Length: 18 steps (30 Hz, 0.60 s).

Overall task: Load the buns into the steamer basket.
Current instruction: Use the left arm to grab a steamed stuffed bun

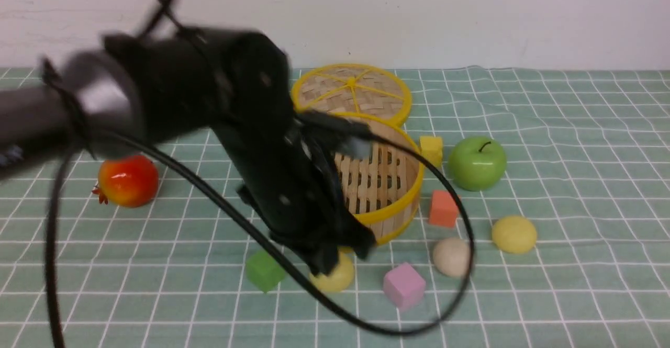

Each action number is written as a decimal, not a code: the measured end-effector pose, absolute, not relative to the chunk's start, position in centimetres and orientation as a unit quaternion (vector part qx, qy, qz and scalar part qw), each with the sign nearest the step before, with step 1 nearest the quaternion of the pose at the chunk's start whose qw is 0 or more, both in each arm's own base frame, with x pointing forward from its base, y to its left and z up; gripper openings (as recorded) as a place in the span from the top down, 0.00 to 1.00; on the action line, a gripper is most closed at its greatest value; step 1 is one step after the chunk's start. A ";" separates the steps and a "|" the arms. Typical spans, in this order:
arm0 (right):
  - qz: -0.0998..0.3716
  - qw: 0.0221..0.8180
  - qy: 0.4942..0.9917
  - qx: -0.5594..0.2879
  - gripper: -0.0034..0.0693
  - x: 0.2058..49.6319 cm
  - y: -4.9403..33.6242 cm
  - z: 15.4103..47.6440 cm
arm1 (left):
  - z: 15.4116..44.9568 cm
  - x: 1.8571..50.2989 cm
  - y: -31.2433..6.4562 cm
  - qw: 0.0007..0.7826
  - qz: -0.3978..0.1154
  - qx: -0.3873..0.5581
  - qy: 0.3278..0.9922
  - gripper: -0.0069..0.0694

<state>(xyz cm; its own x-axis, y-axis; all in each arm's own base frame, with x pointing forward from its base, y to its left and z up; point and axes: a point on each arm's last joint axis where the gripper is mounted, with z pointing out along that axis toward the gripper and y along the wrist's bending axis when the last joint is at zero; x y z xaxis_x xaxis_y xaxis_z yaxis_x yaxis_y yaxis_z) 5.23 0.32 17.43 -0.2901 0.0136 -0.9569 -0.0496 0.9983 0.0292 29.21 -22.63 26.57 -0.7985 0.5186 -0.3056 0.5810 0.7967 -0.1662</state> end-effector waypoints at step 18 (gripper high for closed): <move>0.027 0.596 0.803 -0.011 0.62 5.2 0.3 17.4 | 22.4 32.3 -24.6 0.209 -0.084 0.259 0.939 0.52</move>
<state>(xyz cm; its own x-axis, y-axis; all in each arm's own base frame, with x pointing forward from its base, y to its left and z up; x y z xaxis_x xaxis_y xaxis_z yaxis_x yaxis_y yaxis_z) 5.23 0.32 17.43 -0.2901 0.0136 -0.9569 -0.0496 0.9983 0.0292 32.35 -24.62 22.44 -0.7779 0.4519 -0.4365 0.5221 0.8515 -0.0490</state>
